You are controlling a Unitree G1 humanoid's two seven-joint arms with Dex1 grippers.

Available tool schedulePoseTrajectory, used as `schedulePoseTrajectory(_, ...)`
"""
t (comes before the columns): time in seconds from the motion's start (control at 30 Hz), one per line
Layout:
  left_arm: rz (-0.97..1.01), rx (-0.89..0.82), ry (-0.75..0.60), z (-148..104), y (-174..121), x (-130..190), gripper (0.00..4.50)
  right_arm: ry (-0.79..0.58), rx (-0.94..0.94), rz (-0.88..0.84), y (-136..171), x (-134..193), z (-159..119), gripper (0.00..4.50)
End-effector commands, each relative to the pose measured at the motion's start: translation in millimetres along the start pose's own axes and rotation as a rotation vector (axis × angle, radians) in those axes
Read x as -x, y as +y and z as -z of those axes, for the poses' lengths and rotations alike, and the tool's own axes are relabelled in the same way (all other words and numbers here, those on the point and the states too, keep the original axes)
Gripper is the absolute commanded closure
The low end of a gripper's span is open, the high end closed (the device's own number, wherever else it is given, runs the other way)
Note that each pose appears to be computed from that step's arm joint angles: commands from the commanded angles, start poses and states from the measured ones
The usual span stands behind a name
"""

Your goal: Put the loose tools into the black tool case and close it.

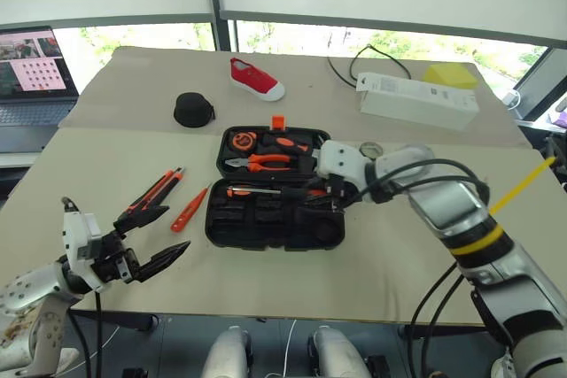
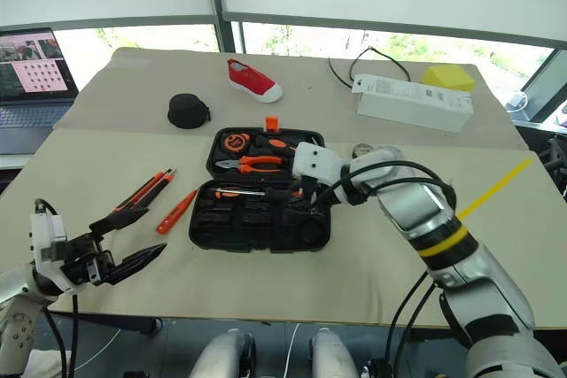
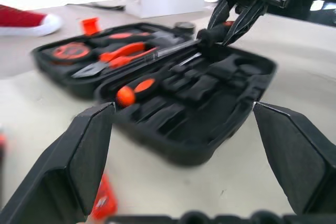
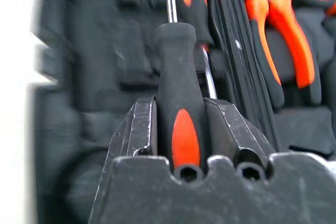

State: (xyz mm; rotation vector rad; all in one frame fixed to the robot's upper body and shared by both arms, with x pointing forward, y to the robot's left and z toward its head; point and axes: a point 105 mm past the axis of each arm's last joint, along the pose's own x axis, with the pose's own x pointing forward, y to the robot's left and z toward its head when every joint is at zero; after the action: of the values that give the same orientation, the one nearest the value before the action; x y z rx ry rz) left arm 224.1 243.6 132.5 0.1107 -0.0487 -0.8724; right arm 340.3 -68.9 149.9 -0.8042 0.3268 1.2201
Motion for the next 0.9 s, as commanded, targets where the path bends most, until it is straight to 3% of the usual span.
schedulePoseTrajectory(0.03,-0.030,-0.073,-0.007,-8.9,4.4,5.8,0.00,0.029,0.036,0.002,-1.3,-2.9,-3.4,3.48)
schedulePoseTrajectory(0.2,-0.021,-0.087,0.006,-8.7,5.6,5.8,0.00,0.093,0.055,-0.018,-1.6,-6.5,7.2,3.48)
schedulePoseTrajectory(0.67,0.002,-0.115,0.023,-5.4,9.5,1.6,0.00,0.111,-0.028,-0.039,-7.2,-7.3,18.3,3.48)
schedulePoseTrajectory(0.7,0.003,-0.116,0.021,-5.7,9.7,1.1,0.00,0.104,-0.022,-0.045,-7.1,-7.0,17.1,2.68)
schedulePoseTrajectory(0.77,0.003,-0.115,0.017,-6.4,10.2,-0.1,0.00,0.021,-0.016,-0.040,-10.0,-5.6,1.9,1.90)
schedulePoseTrajectory(0.83,0.003,-0.115,0.015,-6.7,10.0,-0.2,0.00,-0.045,-0.038,-0.051,-10.1,-1.5,-10.3,1.30)
schedulePoseTrajectory(0.9,0.000,-0.115,0.013,-7.4,10.5,-0.2,0.00,-0.110,-0.056,-0.088,-8.0,9.0,-22.7,1.30)
